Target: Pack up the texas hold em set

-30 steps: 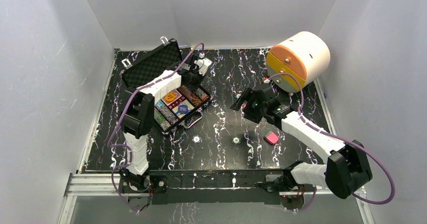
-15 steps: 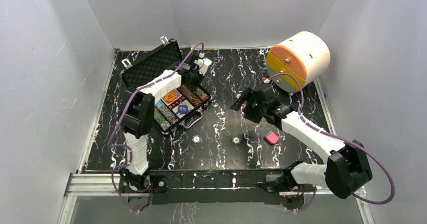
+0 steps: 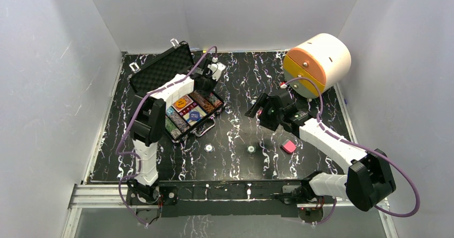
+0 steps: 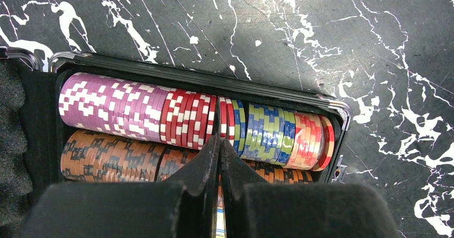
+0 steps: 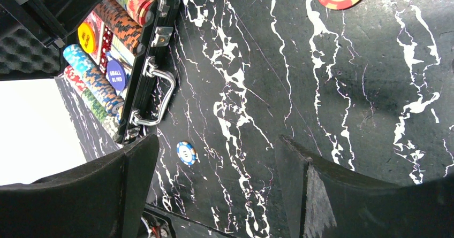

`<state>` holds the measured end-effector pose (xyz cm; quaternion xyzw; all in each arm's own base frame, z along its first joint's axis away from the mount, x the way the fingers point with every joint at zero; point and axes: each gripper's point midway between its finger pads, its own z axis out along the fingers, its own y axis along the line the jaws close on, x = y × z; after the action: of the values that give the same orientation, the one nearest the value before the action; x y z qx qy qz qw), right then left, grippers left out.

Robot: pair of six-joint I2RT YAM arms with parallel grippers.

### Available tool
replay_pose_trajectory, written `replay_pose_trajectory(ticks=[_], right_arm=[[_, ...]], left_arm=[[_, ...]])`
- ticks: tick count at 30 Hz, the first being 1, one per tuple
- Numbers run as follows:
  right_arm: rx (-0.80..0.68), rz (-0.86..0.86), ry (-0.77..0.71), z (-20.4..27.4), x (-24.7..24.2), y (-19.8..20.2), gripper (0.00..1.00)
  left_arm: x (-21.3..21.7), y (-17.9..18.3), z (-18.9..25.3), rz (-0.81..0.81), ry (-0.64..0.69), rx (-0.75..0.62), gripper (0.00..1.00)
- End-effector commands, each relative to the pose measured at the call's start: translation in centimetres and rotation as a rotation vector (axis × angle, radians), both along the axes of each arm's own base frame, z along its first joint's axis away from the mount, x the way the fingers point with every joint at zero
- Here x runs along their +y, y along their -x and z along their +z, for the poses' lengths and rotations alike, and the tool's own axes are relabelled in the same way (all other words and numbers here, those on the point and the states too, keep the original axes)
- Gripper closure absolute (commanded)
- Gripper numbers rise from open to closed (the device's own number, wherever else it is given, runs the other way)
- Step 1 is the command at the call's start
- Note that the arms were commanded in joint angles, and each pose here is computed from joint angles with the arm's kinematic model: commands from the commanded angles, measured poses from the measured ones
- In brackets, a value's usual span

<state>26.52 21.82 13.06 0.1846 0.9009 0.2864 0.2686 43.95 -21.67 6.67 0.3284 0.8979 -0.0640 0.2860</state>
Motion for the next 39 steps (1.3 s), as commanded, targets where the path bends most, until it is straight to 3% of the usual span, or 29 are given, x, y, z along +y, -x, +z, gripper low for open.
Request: replay_pose_trajectory(ticks=[1,11,18,26,32,39], right_arm=[[-0.083,-0.003,0.011,2.5,-0.1,-1.3,0.13],[-0.147,-0.011,0.123,3.7,-1.3,-2.9,0.12],[-0.127,0.084,0.395,0.9,-2.8,-5.3,0.11],[0.001,0.136,0.626,-4.3,-5.3,-7.8,0.08],[0.008,0.317,0.678,-6.9,-5.2,-8.6,0.07],[0.061,0.473,0.696,-9.9,-4.9,-8.8,0.09]], left_arm=[[-0.3,-0.9,3.2,0.009,0.035,-0.053,1.0],[0.2,-0.8,11.1,0.053,0.119,-0.192,0.81],[0.6,2.0,16.4,0.16,0.3,-0.271,0.58],[2.4,9.0,19.3,0.309,0.557,-0.287,0.02],[2.1,13.1,18.2,0.317,0.662,-0.177,0.02],[0.7,14.5,17.8,0.311,0.779,-0.102,0.02]])
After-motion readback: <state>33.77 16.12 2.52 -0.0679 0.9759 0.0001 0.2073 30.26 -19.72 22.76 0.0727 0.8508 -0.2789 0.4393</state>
